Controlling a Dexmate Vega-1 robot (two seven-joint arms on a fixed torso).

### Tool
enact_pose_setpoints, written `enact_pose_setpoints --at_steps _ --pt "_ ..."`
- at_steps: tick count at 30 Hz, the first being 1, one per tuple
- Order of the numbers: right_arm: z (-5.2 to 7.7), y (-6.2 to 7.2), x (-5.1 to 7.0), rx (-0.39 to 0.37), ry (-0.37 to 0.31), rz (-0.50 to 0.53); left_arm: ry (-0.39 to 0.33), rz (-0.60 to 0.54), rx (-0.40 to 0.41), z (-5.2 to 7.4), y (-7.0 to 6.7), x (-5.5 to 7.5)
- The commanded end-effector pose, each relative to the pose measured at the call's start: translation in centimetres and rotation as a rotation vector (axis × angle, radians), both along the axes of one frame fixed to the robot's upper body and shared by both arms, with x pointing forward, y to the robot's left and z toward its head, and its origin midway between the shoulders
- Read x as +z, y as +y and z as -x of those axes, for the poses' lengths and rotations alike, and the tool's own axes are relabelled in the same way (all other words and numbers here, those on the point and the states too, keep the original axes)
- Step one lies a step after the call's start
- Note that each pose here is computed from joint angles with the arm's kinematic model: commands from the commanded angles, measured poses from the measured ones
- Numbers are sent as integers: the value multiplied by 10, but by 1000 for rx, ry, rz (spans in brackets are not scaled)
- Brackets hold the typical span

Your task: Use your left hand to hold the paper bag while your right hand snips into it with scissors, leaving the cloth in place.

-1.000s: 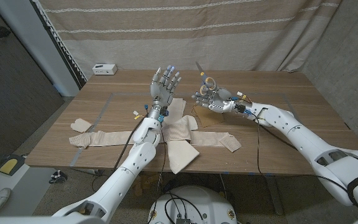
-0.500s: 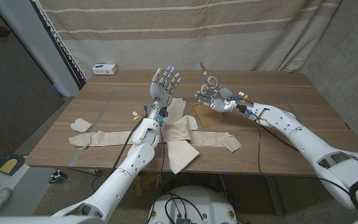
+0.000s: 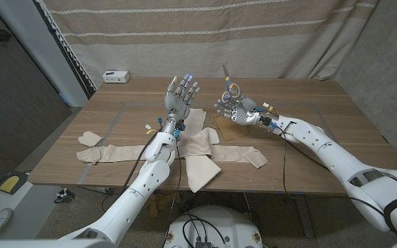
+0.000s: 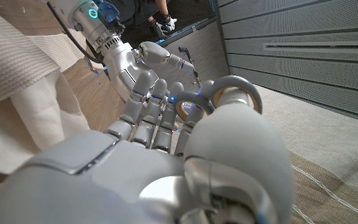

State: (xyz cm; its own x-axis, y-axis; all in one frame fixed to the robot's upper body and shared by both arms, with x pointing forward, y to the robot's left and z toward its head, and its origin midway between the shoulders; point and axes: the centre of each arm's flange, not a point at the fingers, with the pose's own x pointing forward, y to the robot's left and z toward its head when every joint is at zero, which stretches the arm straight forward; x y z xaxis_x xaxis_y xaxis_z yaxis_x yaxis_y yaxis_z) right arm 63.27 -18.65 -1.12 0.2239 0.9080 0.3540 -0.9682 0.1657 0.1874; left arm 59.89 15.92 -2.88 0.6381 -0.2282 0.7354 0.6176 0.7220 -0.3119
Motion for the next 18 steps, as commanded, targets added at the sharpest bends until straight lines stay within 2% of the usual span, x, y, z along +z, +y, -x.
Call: enact_pose_setpoints --at_steps 1,18 --pt "-2 6 -6 20 12 -25 11 7 9 3 5 -3" --pt "1 2 -10 0 13 -23 18 15 6 5 4 -9"
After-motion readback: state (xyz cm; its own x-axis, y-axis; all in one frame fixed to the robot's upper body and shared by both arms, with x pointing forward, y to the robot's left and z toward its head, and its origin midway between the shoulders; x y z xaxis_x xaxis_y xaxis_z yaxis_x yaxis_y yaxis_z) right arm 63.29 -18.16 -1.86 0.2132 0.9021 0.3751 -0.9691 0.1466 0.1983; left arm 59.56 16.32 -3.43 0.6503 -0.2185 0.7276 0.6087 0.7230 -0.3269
